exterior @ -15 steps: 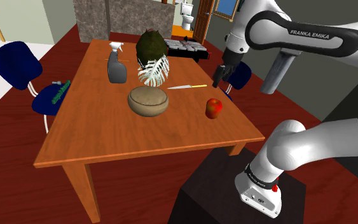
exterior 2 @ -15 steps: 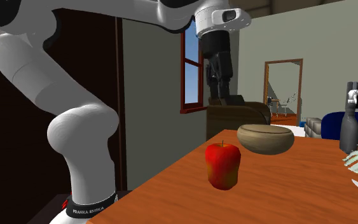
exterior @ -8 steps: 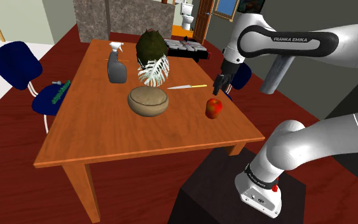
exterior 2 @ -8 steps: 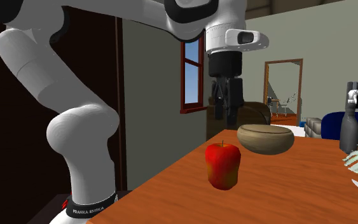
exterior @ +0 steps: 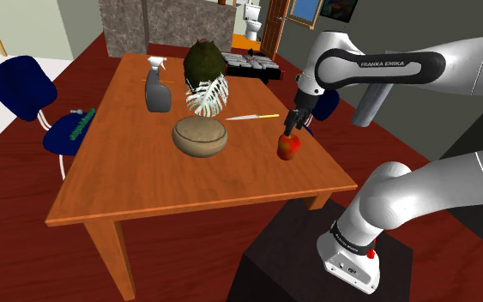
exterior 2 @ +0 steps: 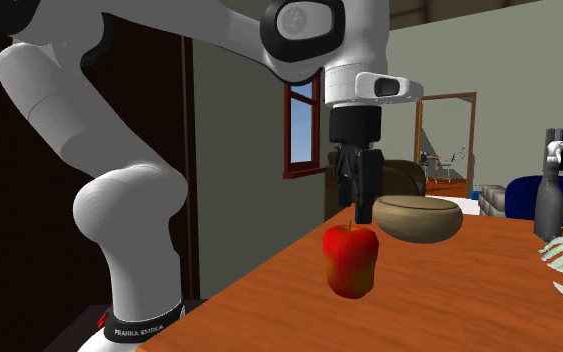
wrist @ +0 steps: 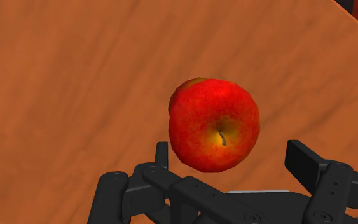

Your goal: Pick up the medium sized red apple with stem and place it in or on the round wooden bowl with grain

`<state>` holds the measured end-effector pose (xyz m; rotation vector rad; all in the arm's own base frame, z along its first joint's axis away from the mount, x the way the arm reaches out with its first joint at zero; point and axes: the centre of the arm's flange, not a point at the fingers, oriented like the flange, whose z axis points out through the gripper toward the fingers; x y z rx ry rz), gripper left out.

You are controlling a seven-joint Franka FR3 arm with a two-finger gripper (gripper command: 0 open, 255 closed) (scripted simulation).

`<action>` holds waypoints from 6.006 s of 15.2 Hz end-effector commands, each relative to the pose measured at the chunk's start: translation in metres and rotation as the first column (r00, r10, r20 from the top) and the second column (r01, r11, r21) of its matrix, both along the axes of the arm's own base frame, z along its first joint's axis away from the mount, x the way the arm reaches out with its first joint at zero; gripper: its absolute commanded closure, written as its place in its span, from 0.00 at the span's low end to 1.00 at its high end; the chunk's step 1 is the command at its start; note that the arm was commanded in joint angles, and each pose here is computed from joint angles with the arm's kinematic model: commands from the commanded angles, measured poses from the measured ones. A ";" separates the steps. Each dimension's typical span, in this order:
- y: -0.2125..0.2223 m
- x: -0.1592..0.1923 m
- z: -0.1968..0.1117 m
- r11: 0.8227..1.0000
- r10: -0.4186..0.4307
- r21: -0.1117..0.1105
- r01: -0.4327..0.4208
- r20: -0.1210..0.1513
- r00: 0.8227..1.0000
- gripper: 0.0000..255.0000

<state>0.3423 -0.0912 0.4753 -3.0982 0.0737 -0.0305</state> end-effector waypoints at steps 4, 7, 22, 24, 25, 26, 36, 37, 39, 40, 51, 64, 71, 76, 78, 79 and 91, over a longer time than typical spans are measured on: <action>0.000 0.000 -0.001 1.000 0.000 0.000 0.000 0.000 1.000 0.00; 0.000 0.000 -0.001 1.000 0.000 0.000 0.000 0.000 1.000 1.00; 0.000 0.000 0.036 1.000 0.000 0.000 0.000 0.000 1.000 1.00; 0.000 0.000 0.046 1.000 0.000 0.000 0.000 0.000 1.000 1.00; 0.000 0.000 0.052 1.000 0.000 0.000 0.000 0.000 1.000 1.00; 0.000 0.000 0.057 1.000 0.000 0.000 0.000 0.000 1.000 1.00; 0.000 0.000 0.110 1.000 0.000 0.000 0.000 0.000 1.000 1.00; 0.000 0.000 0.115 1.000 0.000 0.000 0.000 0.000 1.000 1.00; 0.000 0.000 0.126 1.000 0.000 0.000 0.000 0.000 1.000 1.00; 0.000 0.000 0.131 1.000 0.000 0.000 0.000 0.000 1.000 1.00; 0.026 0.029 0.179 1.000 0.000 0.000 0.000 0.000 1.000 1.00; 0.140 0.152 0.215 1.000 0.000 0.000 0.000 0.000 1.000 1.00; 0.201 0.219 0.234 1.000 0.000 0.000 0.000 0.000 1.000 1.00; 0.233 0.254 0.239 1.000 0.000 0.000 0.000 0.000 1.000 1.00; 0.233 0.254 0.228 1.000 0.000 0.000 0.000 0.000 1.000 1.00; 0.233 0.254 0.223 1.000 0.000 0.000 0.000 0.000 1.000 1.00; 0.233 0.254 0.160 1.000 0.000 0.000 0.000 0.000 1.000 1.00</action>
